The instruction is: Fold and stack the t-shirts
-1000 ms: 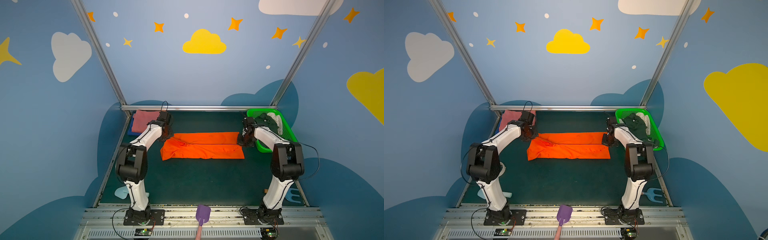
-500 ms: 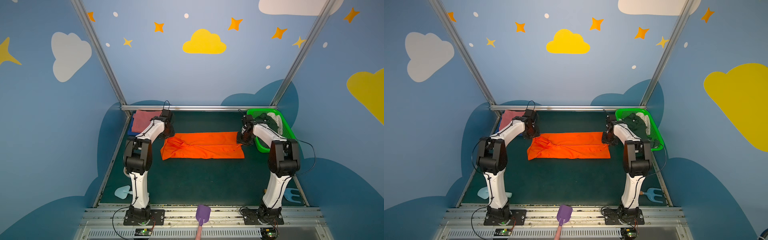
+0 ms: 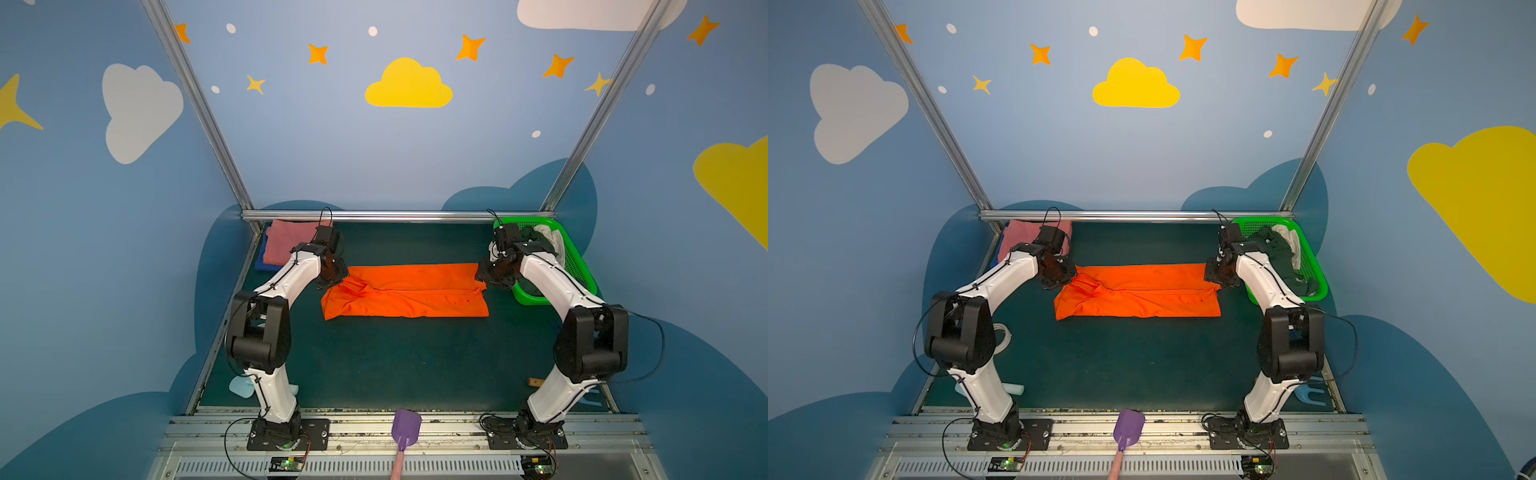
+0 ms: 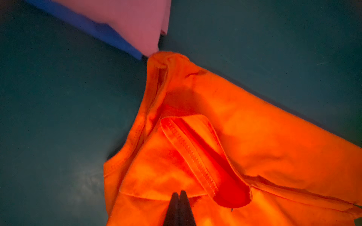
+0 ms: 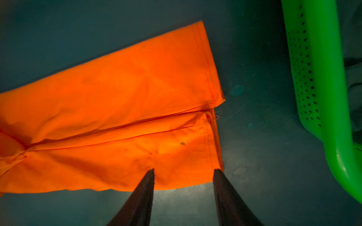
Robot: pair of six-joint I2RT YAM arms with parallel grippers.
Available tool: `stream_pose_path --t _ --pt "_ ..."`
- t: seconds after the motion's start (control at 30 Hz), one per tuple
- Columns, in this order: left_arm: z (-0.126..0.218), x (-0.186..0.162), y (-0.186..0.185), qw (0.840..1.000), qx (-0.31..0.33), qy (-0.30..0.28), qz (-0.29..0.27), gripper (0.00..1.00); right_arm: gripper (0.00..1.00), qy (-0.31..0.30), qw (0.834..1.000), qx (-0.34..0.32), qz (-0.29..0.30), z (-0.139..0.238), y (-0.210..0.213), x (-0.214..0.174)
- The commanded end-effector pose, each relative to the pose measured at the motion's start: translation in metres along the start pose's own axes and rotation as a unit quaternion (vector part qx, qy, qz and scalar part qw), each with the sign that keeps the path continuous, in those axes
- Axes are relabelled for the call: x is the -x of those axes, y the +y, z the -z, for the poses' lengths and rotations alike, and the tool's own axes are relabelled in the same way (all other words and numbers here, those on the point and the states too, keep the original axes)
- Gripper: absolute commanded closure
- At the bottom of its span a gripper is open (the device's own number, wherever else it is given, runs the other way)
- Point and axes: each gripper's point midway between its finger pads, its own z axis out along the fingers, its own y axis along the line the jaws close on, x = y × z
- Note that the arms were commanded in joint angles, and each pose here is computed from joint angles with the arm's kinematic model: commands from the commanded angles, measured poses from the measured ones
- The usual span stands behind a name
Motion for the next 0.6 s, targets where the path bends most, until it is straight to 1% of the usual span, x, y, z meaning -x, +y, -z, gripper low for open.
stream_pose_path --t 0.0,0.13,0.23,0.4,0.57 --pt "-0.013 -0.029 -0.001 0.999 -0.015 0.035 0.019 0.95 0.50 0.014 1.000 0.017 -0.002 -0.005 0.006 -0.013" --pt "-0.030 -0.048 -0.002 0.998 -0.014 0.061 0.021 0.95 0.50 0.018 1.000 0.022 -0.002 -0.008 0.008 -0.018" --pt "-0.041 -0.050 -0.005 0.998 -0.010 0.067 0.017 0.95 0.51 0.023 0.999 0.025 -0.001 -0.011 0.010 -0.022" --pt "-0.055 -0.040 -0.018 0.997 -0.024 0.065 0.019 0.95 0.51 0.030 0.999 0.028 0.001 -0.015 0.012 -0.025" --pt "-0.071 -0.018 -0.034 0.998 -0.038 0.049 0.011 0.95 0.51 0.032 0.999 0.028 0.000 -0.017 0.012 -0.026"
